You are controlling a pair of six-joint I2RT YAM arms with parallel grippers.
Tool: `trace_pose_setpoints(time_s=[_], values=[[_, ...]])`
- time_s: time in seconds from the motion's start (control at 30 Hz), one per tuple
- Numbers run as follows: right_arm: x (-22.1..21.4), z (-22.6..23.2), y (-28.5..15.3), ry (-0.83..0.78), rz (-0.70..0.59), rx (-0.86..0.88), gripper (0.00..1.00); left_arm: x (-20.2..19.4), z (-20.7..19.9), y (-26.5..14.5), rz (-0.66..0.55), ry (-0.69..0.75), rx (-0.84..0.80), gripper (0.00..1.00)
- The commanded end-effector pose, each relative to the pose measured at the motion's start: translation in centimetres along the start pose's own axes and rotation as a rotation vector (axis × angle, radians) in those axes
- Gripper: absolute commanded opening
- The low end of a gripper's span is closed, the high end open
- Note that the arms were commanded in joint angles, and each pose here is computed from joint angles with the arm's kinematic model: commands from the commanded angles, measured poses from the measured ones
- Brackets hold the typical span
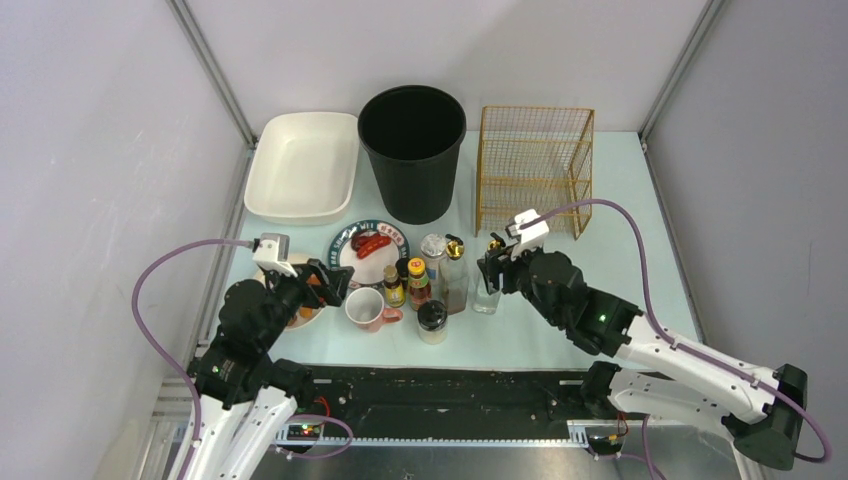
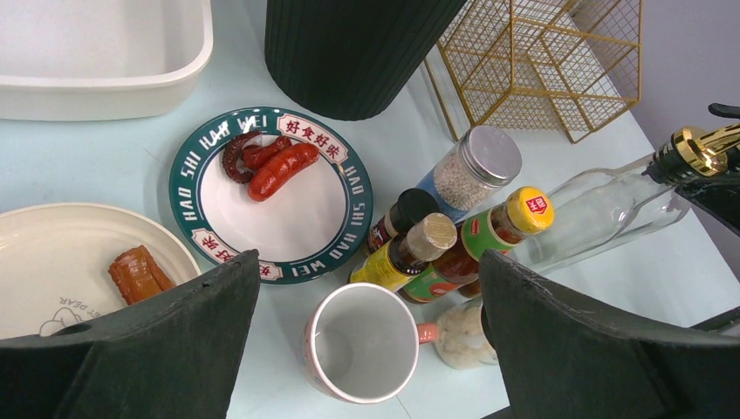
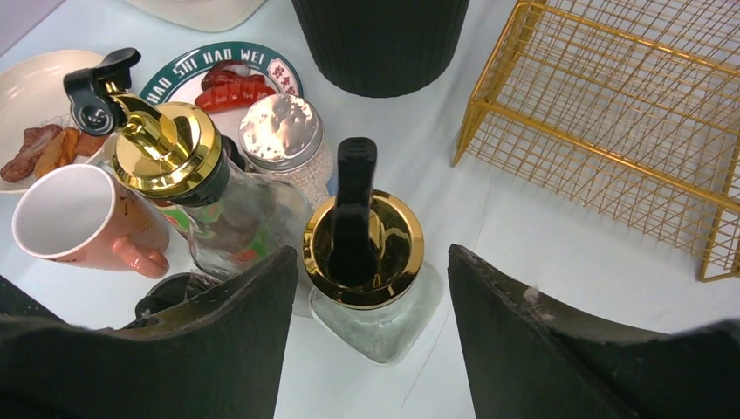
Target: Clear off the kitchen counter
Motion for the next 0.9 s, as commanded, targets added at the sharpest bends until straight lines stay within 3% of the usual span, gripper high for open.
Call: trace_pose_setpoints(time_s=[0.0, 0.53, 0.77, 0.8, 0.87], values=[[1.1, 0.3, 0.3, 0.019, -0.049, -0.011, 0.66, 0.5, -0.4, 0.0, -0.025, -0.004, -0.025, 0.98], [0.5, -0.5, 0.0, -0.007, -0.08, -0.037, 0.37, 0.2, -0.4, 0.3, -0.007, -0.005, -0.022, 0.98], [1.6, -0.4, -0.3, -0.032, -0.124, -0.015, 0.11, 0.1, -0.4, 0.4, 0.003, -0.006, -0.021, 0.98], [2.0, -0.4, -0.5, -0.029, -0.138, -0.012, 0.03, 0.1, -0.4, 0.5, 0.004, -0.005, -0.02, 0.98], [2.7, -0.3, -0.7, -0.029, -0.166, -0.004, 0.0, 0.1, -0.3, 0.5, 0.004, -0.005, -0.019, 0.98]])
Point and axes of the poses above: each gripper's point midway between its finger pads, its own y axis out along the fingers, its own z axis along the line the jaws close on, x = y × z, the point moved 2 cm from there along -y, back along the fingers, and after that the axes turned 1 degree about y, right-handed, at the moved point
